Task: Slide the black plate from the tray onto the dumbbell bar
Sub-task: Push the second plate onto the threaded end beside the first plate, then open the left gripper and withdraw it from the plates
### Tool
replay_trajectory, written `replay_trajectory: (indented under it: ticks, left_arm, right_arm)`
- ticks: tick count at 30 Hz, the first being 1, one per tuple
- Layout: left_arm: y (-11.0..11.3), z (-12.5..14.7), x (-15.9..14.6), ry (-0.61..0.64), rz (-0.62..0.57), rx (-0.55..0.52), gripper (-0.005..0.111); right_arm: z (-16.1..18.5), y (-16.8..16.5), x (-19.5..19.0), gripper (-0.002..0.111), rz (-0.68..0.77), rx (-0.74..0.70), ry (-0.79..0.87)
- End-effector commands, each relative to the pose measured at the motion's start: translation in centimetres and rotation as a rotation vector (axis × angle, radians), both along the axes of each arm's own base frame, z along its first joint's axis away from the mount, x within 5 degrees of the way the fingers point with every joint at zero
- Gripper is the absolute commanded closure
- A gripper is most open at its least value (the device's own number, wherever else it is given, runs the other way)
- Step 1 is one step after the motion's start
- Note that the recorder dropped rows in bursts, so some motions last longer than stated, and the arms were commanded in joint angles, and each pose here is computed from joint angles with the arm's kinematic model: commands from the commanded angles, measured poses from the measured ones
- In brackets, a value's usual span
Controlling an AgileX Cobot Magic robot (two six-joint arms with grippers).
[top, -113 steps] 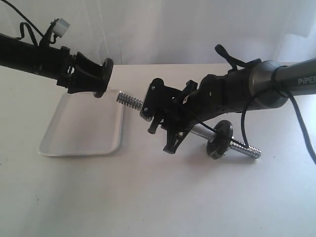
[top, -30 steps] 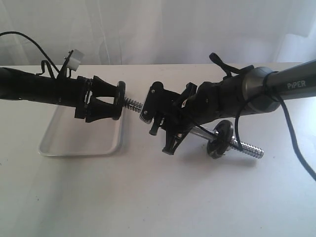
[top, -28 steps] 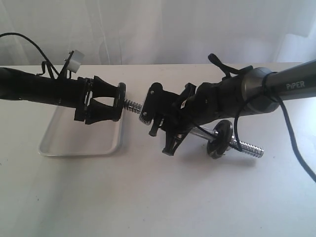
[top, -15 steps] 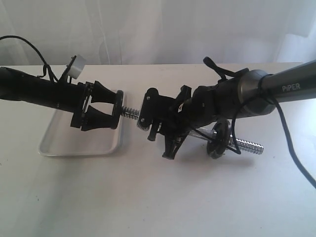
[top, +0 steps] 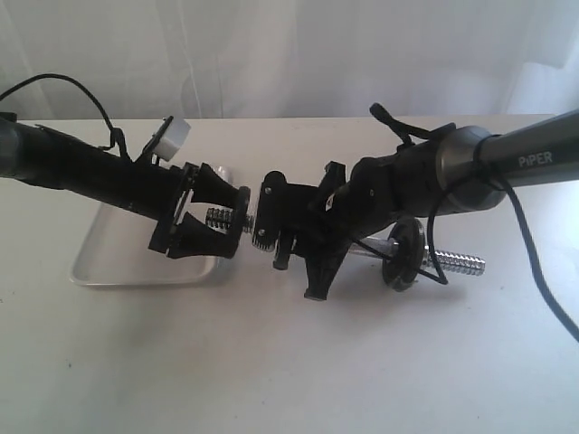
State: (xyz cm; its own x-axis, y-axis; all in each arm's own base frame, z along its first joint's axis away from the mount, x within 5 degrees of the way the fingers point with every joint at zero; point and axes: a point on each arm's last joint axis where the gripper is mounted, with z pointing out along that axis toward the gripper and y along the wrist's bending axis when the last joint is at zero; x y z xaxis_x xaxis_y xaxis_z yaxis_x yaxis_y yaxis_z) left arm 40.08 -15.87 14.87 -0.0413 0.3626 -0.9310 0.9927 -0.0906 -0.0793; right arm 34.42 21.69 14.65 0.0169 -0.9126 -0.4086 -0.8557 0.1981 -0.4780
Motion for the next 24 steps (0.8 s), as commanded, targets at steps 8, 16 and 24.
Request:
replay_trajectory:
  ticks: [8,16,24]
  left_arm:
    - [-1.6,1.7,-1.1,-0.118,-0.124,-0.135,0.107]
    - [-2.6,2.1,-1.1,-0.103,-0.097,-0.184,0.107]
    - [-2.6,1.6,-0.7,-0.006,-0.036,-0.158,0.01]
  right_arm:
    - [4.4,0.7,1.6,0.108,-0.054,0.16,-0.262]
    - [4.5,0.9,1.6,0.108,-0.05,0.163,-0.269]
    - [4.5,0.9,1.6,0.108,-0.055,0.167,-0.266]
